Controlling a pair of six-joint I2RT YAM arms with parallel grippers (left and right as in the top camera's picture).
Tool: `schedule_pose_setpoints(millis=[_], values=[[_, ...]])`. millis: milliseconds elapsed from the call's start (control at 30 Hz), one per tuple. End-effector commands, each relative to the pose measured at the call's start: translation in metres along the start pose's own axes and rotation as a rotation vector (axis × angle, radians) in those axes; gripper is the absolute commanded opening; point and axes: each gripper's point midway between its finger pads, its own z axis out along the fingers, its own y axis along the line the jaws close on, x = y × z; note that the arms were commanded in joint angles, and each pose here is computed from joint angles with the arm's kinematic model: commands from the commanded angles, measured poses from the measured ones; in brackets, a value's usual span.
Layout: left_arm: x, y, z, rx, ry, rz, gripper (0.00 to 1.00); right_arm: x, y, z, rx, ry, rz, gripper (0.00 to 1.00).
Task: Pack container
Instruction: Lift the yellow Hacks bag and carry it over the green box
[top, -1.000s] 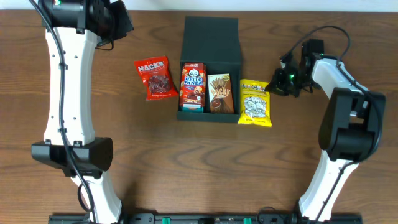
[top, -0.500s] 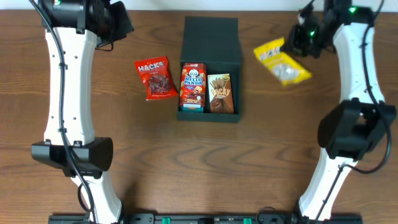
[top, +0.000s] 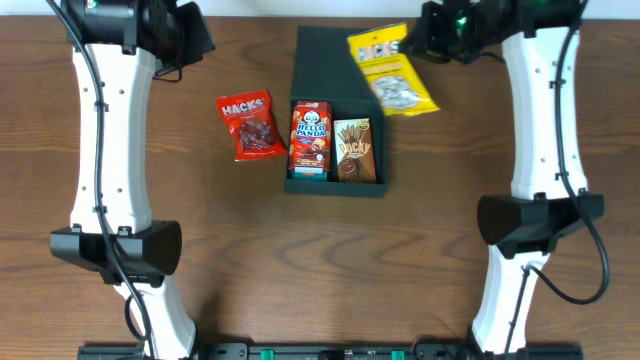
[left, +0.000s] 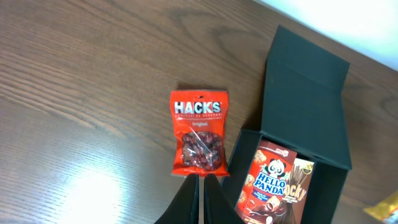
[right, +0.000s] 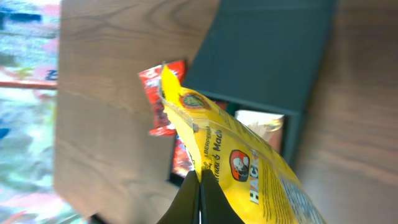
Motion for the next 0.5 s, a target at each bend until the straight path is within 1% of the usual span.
schedule_pose_setpoints(millis=[0,100,167,233,333,467], values=[[-0.002,0.010,0.002,-0.015,0.007,-0.012,0.06,0.006,0.019,-0.004,-0.071,0.021,0.092,0.01],[-0.003,0.015,0.002,-0.022,0.007,-0.022,0.06,0.019,0.019,0.001,-0.057,0.073,0.170,0.01],[-0.004,0.015,0.002,-0.021,0.005,-0.024,0.06,0.026,0.019,0.009,-0.049,0.105,0.177,0.02],[-0.003,0.015,0.002,-0.019,0.009,-0.024,0.06,0.035,0.021,0.021,-0.042,0.146,0.180,0.01],[-0.003,0.014,0.002,-0.015,0.012,-0.024,0.06,0.053,0.016,0.045,-0.020,0.226,0.231,0.02],[-0.003,0.014,0.002,-0.015,0.012,-0.024,0.06,0.064,0.012,0.067,-0.051,0.291,0.302,0.02]])
